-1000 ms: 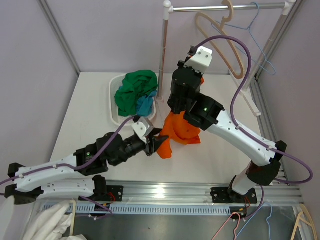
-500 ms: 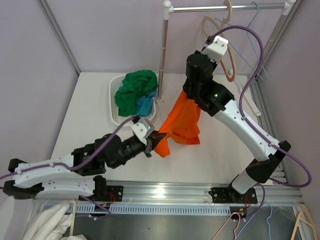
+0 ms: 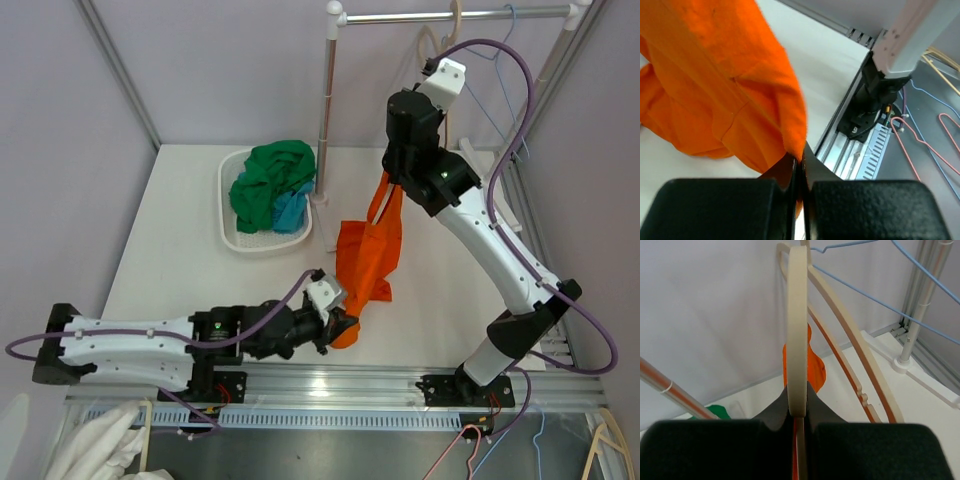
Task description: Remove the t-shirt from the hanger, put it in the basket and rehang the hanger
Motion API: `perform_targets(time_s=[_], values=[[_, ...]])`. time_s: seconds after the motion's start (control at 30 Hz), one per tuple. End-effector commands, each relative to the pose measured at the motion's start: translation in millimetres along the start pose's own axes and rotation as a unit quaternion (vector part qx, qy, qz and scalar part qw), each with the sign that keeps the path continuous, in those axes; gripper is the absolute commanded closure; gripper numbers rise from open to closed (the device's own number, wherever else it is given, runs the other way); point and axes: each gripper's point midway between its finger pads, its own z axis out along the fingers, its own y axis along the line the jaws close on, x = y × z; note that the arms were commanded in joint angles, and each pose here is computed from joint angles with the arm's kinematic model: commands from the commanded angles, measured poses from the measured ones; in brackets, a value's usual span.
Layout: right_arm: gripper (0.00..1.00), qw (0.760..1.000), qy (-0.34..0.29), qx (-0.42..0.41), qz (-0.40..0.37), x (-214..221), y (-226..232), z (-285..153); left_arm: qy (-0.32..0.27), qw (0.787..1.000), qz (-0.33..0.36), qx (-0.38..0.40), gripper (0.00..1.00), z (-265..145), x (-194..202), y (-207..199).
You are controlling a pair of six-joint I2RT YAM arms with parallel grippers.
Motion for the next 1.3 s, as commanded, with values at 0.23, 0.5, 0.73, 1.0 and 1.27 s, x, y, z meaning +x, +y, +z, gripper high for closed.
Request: perform_targets(time_s=[0.23,0.5,0.73,1.0,1.27], values=[[1.0,0.984,0.069,-0.161,0.041,-13.7,39.5,-90.9,-0.017,0.989,-0.104,-0.106,0.99,78.1,-70.7,120.5],[1.0,0.941,0.173,-0.286,0.046,-9.1,19.5,-162.5,-0.037,0.964,-0.207,-0.164,0.99,79.6,-95.3,211.0],[1.0,0.924,0.189,-0.327,0.059,-46.3,-19.0,-189.9,-0.038,0.936,-0.231,-0.263,0.99,59.7,-104.0,276.8],[1.0,0.945,0.097,-0.31,0.027,-60.8,-34.4,-169.3,-0.116,0.949,-0.182,-0.232,0.99,29.1,-207.6,281.0],[1.0,0.945,0.038,-0.322,0.045,-82.5,-4.9,-139.0,-0.303,0.927,-0.093,-0.2,0.99,-61.8,-404.1,257.5]])
